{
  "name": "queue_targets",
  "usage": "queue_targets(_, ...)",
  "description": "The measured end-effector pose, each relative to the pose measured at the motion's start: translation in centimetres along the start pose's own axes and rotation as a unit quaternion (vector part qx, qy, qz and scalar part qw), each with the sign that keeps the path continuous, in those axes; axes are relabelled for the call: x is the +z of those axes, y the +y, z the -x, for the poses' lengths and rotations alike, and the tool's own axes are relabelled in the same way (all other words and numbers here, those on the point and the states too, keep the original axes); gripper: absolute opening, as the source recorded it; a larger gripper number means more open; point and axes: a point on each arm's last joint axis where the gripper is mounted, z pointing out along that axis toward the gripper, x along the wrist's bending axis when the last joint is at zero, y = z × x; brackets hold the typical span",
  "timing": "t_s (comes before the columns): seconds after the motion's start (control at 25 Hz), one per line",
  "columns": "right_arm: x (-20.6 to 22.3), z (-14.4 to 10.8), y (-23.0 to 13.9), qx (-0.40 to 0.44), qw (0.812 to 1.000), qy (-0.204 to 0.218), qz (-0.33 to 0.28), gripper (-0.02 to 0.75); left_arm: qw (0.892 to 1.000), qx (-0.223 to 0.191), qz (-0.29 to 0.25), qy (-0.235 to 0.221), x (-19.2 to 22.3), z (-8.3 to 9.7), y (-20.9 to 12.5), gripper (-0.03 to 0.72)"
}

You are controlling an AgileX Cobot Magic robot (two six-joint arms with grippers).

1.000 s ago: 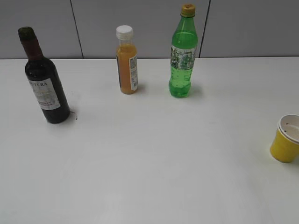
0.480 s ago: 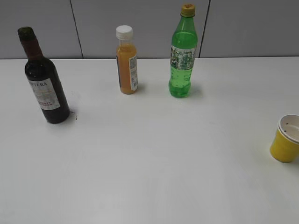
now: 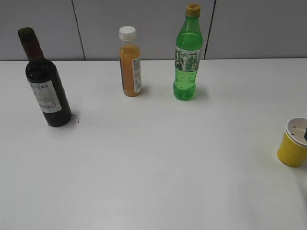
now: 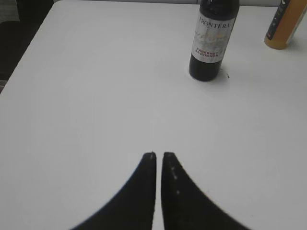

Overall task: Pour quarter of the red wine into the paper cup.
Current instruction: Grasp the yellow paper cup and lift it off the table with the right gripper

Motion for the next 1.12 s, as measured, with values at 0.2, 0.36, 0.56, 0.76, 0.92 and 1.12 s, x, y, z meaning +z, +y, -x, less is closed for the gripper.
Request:
queue_targets(0.2, 1.0, 0.1, -1.2, 0.001, 0.999, -0.005, -0.039, 0.661, 1.000, 0.000, 0.000, 0.000, 0.0, 0.0, 0.0, 0.016)
queue_targets(0.36, 1.8, 0.1, -2.0, 0.002, 0.998, -0.008, -0.061, 0.661, 1.000, 0.000, 0.000, 0.000, 0.0, 0.0, 0.0, 0.016)
queue_targets(0.56, 2.1, 0.3, -2.8, 0.000, 0.998, -0.011, -0.056, 0.661, 1.000, 0.000, 0.000, 0.000, 0.0, 0.0, 0.0, 0.016)
queue_targets(0.76, 2.4, 0.3, -3.2, -0.001, 0.998, -0.013, -0.059, 0.660, 1.000, 0.000, 0.000, 0.000, 0.0, 0.0, 0.0, 0.016)
queue_targets(0.92, 2.7, 0.3, -3.7, -0.002, 0.997, -0.014, -0.077, 0.659, 1.000, 0.000, 0.000, 0.000, 0.0, 0.0, 0.0, 0.016)
queue_targets(1.12, 3.4, 0.4, -4.2, 0.013, 0.997, -0.017, -0.079, 0.664, 1.000, 0.000, 0.000, 0.000, 0.0, 0.0, 0.0, 0.016)
